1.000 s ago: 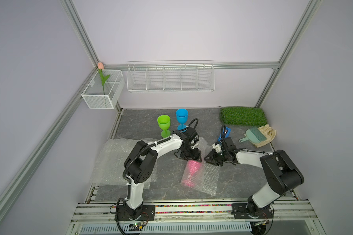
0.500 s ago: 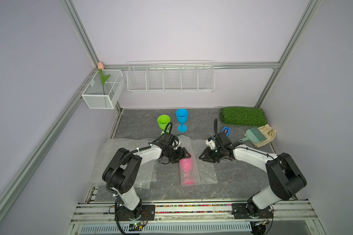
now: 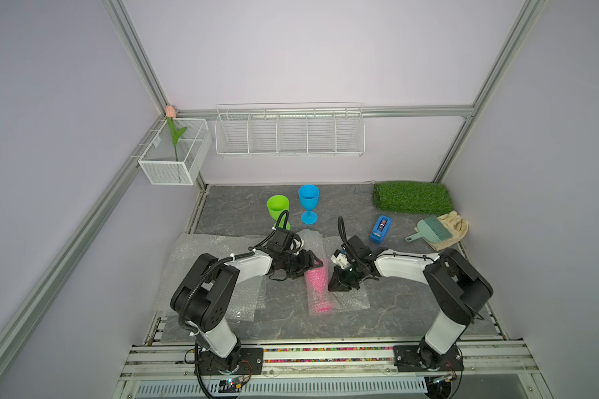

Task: Wrap wine glasses in bubble wrap
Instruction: Wrap the wine glass in bubble wrap.

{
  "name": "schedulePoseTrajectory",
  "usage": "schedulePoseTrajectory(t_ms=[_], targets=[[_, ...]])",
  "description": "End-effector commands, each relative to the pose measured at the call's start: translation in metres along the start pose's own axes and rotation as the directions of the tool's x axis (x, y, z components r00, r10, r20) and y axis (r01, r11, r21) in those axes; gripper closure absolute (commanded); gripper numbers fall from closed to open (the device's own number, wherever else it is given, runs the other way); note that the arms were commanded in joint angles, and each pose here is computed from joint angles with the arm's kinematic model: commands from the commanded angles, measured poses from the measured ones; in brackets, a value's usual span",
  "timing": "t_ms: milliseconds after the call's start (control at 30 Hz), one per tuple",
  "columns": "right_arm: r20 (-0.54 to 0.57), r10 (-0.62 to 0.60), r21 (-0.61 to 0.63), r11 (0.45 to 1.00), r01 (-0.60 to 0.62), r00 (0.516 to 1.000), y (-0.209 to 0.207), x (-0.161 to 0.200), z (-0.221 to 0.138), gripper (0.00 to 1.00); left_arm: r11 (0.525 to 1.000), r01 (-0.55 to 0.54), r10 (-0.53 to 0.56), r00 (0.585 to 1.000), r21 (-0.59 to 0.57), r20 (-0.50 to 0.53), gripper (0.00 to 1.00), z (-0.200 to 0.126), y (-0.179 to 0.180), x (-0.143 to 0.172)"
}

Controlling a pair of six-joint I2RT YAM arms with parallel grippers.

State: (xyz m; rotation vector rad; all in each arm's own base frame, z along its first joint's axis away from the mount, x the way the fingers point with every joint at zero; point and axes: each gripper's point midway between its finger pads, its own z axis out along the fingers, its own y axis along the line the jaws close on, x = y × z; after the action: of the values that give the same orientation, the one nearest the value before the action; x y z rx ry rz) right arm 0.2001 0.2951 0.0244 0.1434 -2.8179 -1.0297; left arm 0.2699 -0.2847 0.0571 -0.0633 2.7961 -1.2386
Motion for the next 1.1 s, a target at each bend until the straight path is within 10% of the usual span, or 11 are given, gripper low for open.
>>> schedulePoseTrajectory(t_ms=[0, 600, 1067], targets=[[-0.041, -0.002, 0.014, 1.0, 0.003, 0.999, -0.007, 0.02, -0.003, 0.87, 0.998, -0.019, 0.02, 0.999, -0.053, 0.03, 0.32, -0.008, 0.0, -0.009], [-0.093, -0.052, -0.035, 0.998, 0.048, 0.994, -0.002, 0.047, -0.015, 0.87, 0.908, -0.097, 0.084, 0.995, -0.407, -0.05, 0.34, -0.006, 0.015, -0.003], [0.174, 0.004, -0.162, 0.986, 0.025, 0.985, 0.029, -0.011, -0.046, 0.54, 0.814, -0.132, 0.068, 0.989, -0.566, -0.133, 0.33, 0.006, 0.02, 0.004]])
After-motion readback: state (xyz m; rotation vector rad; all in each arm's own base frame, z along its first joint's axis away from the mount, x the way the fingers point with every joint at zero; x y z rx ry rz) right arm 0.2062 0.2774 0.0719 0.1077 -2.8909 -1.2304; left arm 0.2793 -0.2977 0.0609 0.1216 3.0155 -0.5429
